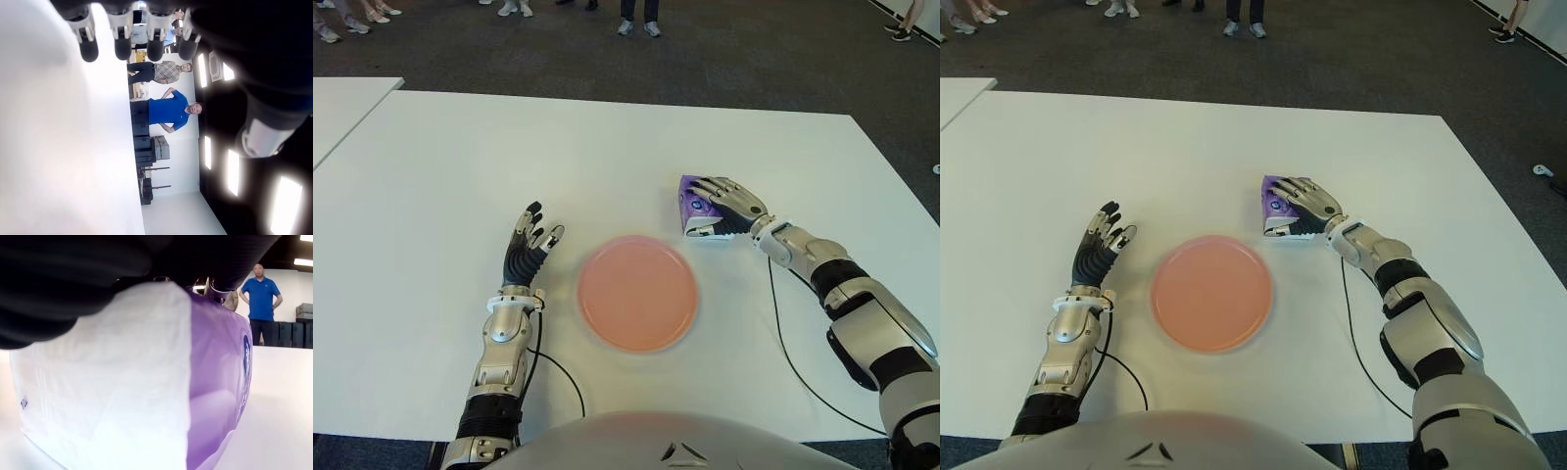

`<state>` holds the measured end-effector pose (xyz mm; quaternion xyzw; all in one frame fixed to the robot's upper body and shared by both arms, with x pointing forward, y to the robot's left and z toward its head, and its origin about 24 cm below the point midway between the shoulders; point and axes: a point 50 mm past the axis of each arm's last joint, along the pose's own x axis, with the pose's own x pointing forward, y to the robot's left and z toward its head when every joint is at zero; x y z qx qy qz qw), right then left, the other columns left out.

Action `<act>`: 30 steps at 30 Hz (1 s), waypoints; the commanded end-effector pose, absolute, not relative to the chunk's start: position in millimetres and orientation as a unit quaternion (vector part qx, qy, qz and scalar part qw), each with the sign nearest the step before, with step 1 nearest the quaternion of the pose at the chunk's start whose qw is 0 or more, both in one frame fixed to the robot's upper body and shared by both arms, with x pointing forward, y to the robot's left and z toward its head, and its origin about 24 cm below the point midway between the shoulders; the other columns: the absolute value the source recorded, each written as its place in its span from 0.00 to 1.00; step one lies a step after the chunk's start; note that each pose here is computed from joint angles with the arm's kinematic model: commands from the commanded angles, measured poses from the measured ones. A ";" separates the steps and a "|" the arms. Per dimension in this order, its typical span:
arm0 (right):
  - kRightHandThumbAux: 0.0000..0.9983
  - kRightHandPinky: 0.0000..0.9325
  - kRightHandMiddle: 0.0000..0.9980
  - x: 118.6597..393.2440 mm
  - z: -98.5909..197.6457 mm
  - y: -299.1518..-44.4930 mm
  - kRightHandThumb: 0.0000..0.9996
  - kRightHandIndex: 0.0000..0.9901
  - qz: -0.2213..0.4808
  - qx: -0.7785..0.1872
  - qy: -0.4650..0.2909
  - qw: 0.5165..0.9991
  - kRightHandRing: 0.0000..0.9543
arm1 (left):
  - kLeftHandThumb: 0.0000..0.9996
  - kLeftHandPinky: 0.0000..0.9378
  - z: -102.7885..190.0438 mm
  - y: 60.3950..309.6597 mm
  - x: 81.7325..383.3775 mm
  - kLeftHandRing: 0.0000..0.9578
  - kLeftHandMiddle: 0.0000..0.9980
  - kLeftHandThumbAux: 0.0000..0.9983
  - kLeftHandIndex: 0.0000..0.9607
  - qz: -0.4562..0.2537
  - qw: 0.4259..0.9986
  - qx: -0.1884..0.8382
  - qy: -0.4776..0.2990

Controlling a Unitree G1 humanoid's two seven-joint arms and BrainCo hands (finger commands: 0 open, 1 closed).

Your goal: Put the tissue paper into the plate.

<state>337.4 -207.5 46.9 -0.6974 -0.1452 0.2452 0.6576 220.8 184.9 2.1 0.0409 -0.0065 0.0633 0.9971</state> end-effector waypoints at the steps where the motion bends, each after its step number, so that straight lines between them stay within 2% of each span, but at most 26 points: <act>1: 0.18 0.00 0.00 316.4 14.2 -214.0 0.29 0.00 0.305 -0.699 -0.087 0.642 0.00 | 0.00 0.00 -3.1 186.0 218.9 0.00 0.00 0.55 0.00 0.058 0.997 0.043 0.005; 19: 0.15 0.00 0.00 324.6 26.7 -212.0 0.32 0.00 0.264 -0.696 -0.114 0.658 0.00 | 0.00 0.00 -3.9 188.3 220.1 0.00 0.00 0.57 0.00 0.063 0.997 0.041 0.007; 23: 0.15 0.00 0.00 332.9 45.4 -209.4 0.32 0.00 0.242 -0.684 -0.138 0.674 0.00 | 0.00 0.00 -4.1 188.9 220.0 0.00 0.00 0.57 0.00 0.064 0.997 0.041 0.010; 30: 0.13 0.00 0.00 341.3 101.4 -211.4 0.33 0.00 0.181 -0.665 -0.223 0.690 0.00 | 0.00 0.00 -3.1 189.7 219.4 0.00 0.00 0.57 0.00 0.067 0.997 0.046 0.010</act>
